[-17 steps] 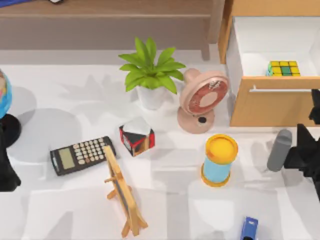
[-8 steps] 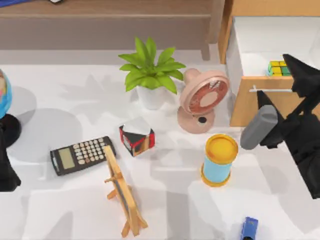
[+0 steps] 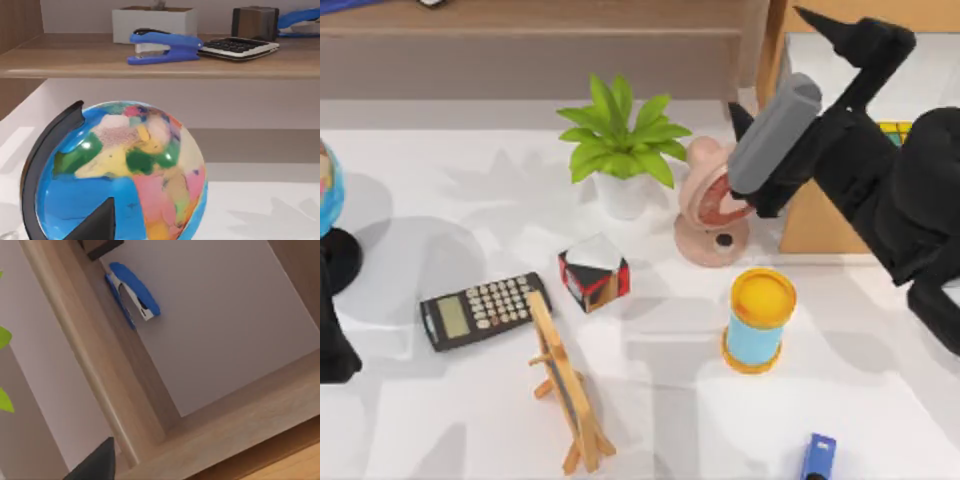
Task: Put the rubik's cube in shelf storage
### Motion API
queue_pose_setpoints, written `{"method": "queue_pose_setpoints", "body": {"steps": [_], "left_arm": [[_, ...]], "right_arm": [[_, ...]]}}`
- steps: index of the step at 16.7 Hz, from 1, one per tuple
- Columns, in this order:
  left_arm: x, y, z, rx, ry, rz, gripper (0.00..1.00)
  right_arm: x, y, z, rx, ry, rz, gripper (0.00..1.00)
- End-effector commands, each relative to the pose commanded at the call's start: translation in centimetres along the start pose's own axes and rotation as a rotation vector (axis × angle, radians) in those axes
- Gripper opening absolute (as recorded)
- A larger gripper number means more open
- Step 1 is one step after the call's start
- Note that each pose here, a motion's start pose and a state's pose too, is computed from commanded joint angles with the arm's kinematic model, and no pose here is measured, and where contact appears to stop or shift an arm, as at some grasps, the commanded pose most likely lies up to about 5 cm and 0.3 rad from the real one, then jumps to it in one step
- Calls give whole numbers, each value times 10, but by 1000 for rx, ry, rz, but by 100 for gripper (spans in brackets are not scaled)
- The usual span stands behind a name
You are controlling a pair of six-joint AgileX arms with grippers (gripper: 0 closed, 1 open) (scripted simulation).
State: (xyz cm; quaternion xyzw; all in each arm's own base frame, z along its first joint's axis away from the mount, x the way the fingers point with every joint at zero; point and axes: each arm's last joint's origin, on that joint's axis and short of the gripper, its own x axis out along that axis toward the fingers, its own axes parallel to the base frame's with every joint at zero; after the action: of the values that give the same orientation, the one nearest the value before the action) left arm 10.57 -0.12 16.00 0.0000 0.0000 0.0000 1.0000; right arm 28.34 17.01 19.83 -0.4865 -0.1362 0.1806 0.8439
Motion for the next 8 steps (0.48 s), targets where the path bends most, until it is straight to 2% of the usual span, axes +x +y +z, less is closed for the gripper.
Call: {"method": "queue_pose_setpoints", "body": {"steps": [4,8], "left_arm": [[0,0,0,0,0,0,100],[0,0,0,0,0,0,100]], "right_arm": [[43,-28,5,201,102,143,100],[81,-55,-8,418,314,284,100]]}}
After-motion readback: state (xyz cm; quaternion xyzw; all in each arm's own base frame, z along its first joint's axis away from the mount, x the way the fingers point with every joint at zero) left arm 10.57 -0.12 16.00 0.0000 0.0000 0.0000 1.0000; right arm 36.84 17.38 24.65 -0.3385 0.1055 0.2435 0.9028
